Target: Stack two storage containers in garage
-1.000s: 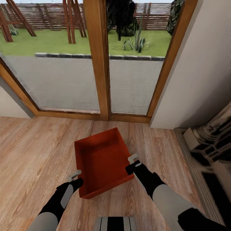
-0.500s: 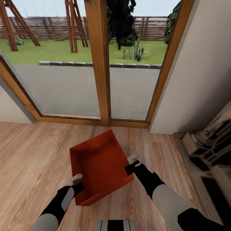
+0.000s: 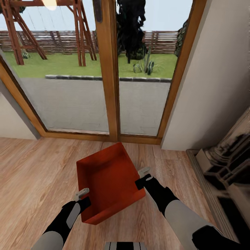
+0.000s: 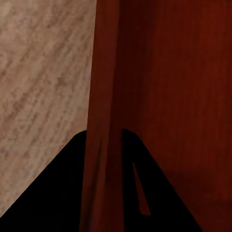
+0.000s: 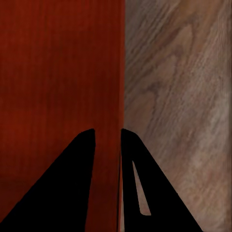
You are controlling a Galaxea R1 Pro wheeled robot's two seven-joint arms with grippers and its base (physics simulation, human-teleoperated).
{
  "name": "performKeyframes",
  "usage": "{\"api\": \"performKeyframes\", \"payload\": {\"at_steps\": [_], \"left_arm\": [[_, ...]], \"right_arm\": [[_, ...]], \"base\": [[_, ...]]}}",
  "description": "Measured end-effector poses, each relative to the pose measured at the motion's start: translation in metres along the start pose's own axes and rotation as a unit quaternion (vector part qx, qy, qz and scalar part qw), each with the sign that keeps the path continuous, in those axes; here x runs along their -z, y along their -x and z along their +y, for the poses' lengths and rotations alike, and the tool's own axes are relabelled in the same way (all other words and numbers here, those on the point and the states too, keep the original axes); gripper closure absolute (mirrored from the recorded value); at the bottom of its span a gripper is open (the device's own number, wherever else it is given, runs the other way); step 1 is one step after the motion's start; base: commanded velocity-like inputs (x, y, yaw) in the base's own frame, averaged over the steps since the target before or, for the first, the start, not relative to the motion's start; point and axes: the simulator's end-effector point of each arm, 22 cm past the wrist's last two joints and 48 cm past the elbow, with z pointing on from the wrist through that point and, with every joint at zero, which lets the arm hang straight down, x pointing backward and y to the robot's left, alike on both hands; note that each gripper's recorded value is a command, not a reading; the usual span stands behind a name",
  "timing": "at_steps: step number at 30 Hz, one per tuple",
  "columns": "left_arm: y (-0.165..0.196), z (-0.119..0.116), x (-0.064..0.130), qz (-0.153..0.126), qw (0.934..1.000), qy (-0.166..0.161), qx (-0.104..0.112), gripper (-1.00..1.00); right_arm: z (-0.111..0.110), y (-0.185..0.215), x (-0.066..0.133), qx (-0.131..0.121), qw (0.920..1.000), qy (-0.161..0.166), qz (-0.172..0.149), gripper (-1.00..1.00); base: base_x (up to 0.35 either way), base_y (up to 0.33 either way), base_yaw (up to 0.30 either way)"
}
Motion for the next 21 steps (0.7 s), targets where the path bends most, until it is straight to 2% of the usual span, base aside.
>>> {"api": "performKeyframes", "payload": {"at_steps": [21], "left_arm": [[0.034,-0.018,0.031,-0.037,0.9991,-0.019,-0.005,1.00]], "right_arm": [[-0.013,0.034,0.035,-0.002,0.9991,-0.016,-0.040,1.00]], "base": [[0.000,0.000,0.000]]}}
